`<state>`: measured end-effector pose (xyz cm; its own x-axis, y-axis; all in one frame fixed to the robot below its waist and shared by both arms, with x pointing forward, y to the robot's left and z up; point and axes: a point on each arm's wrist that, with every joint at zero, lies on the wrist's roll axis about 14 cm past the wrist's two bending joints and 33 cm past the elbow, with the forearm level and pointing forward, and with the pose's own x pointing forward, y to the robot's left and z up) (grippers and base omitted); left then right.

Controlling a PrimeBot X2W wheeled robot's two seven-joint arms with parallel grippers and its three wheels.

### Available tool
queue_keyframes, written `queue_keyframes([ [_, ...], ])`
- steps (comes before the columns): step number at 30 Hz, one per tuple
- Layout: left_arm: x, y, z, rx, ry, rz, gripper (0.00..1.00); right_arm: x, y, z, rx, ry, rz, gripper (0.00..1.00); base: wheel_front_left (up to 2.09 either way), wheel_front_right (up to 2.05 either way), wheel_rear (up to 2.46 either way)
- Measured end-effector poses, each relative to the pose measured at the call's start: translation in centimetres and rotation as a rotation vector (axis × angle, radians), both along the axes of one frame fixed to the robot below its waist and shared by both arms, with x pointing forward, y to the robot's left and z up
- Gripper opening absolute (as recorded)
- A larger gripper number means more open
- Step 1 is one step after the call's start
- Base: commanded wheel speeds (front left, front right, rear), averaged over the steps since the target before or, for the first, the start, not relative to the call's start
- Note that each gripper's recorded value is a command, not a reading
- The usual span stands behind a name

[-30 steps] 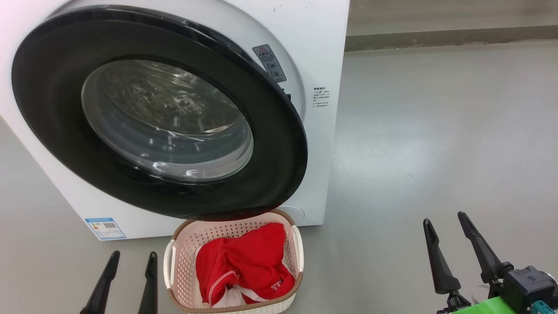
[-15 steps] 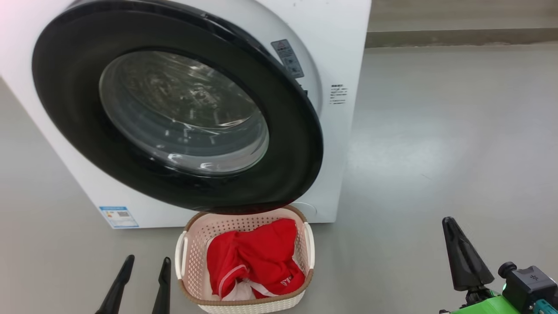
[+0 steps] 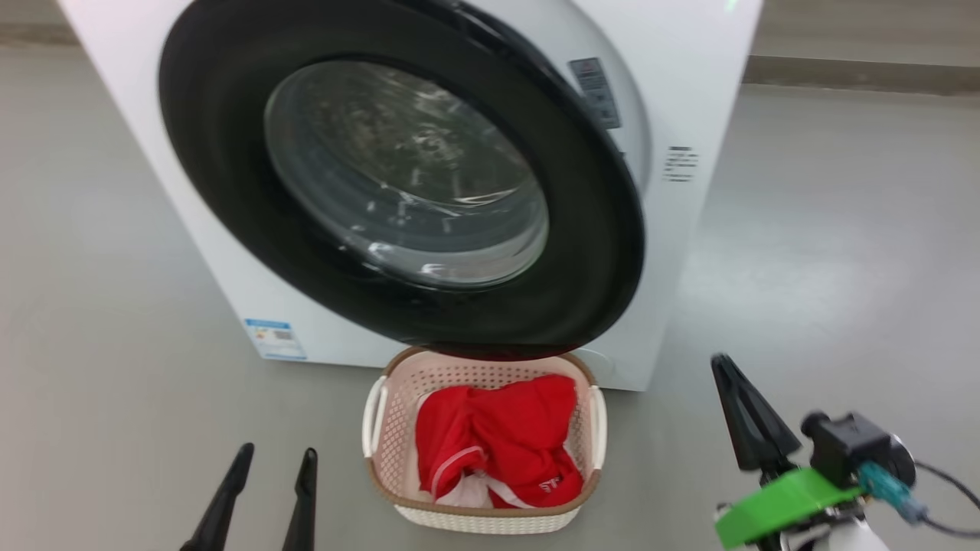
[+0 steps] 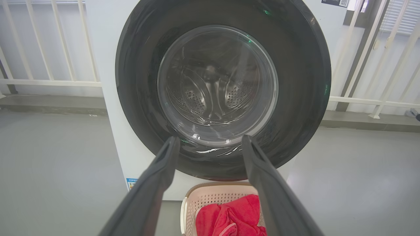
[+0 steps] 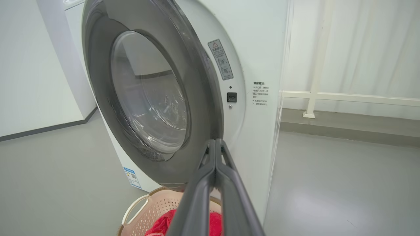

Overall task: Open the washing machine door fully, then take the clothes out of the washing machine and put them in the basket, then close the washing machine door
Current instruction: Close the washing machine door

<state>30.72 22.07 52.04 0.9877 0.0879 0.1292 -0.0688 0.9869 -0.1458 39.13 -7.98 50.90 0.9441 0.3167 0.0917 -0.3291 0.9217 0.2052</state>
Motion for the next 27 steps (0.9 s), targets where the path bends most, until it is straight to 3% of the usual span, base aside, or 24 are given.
queue_keyframes([
  [12, -1.0, 1.6, -0.1, -0.008, 0.010, 0.070, 1.00, 5.7, 7.0, 1.2, -0.067, 0.012, 0.172, 0.00, 0.00, 0.00, 0.00],
  [27, 1.1, 2.4, -1.8, -0.010, 0.081, 0.101, 1.00, 12.6, 9.9, -0.1, -0.078, 0.017, 0.206, 0.00, 0.00, 0.00, 0.00],
])
